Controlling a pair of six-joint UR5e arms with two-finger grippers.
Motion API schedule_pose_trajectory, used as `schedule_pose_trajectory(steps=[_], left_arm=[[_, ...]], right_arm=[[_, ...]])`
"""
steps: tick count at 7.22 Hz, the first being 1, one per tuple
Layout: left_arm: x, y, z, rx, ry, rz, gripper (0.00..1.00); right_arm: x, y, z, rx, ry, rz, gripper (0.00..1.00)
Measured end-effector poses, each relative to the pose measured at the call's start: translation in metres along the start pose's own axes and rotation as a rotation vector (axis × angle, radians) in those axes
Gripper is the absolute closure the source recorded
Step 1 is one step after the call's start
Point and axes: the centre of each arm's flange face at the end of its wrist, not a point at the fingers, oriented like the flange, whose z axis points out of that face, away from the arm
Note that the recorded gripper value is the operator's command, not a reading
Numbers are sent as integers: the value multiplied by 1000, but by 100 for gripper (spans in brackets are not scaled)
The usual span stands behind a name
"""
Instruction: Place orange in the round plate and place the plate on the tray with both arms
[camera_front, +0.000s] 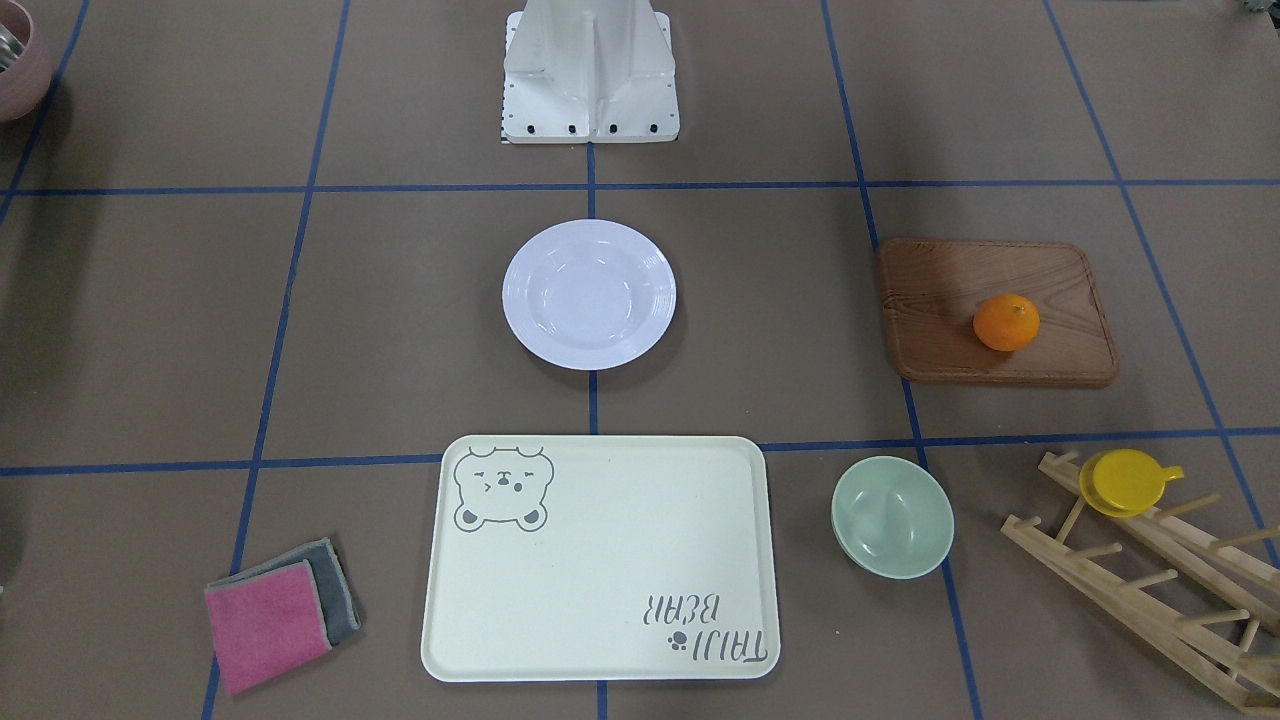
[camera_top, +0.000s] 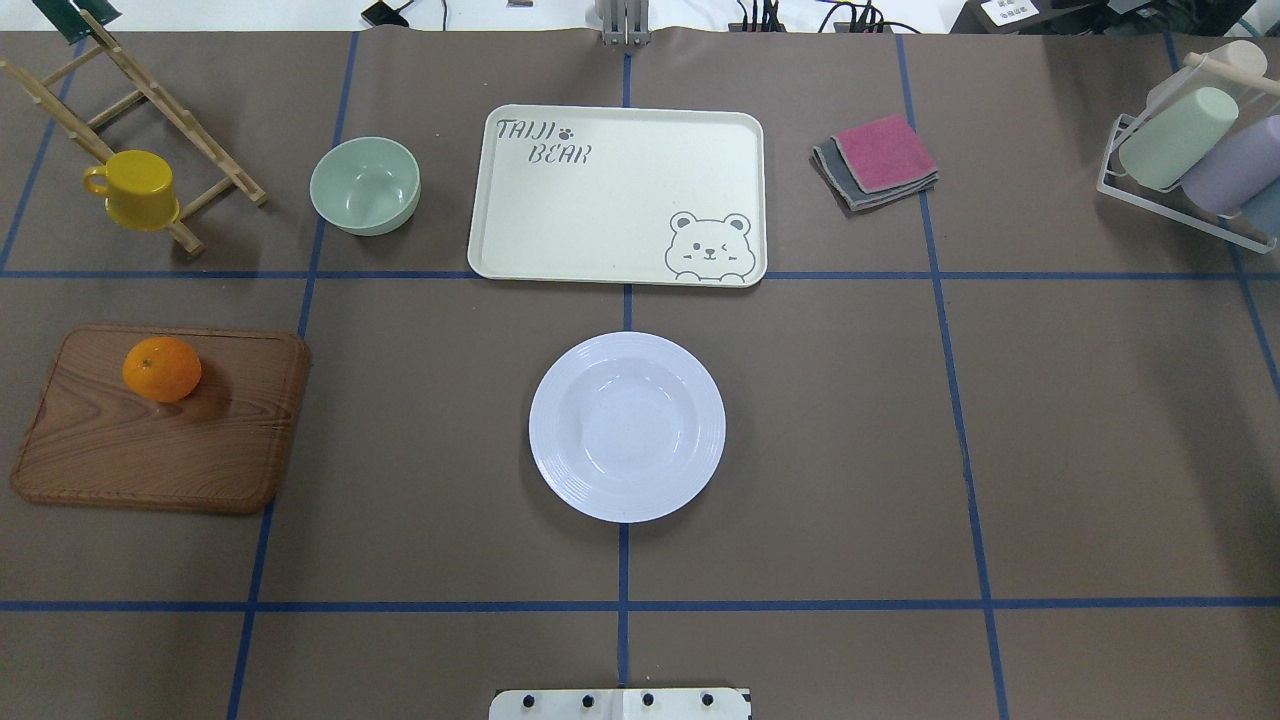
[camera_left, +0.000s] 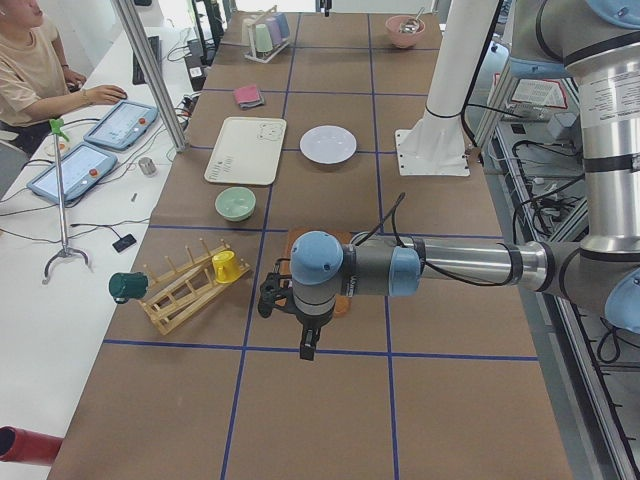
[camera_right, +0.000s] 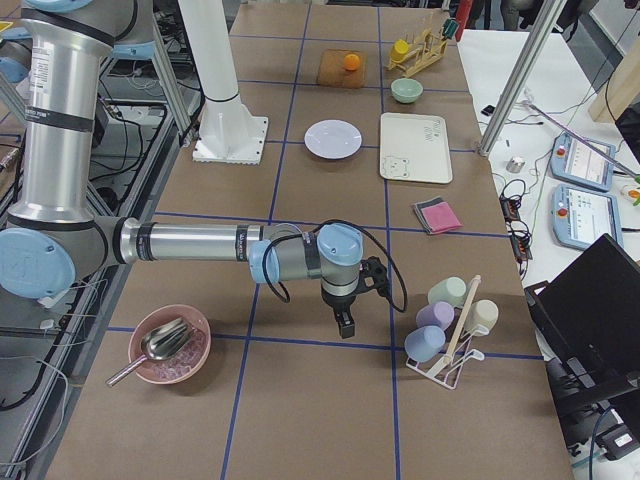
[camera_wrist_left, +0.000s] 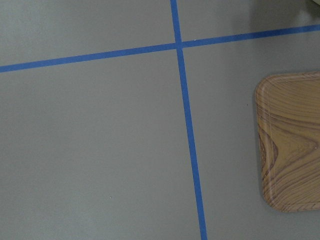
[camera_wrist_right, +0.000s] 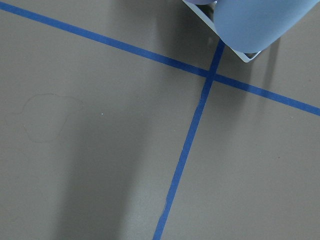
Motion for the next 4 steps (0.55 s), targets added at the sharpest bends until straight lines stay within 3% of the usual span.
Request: schedule_pose_trajectory(steps=[4], left_arm=[[9, -8, -10, 30, -6, 31, 0]], right_arm=[[-4, -6, -5, 13, 3, -13, 0]])
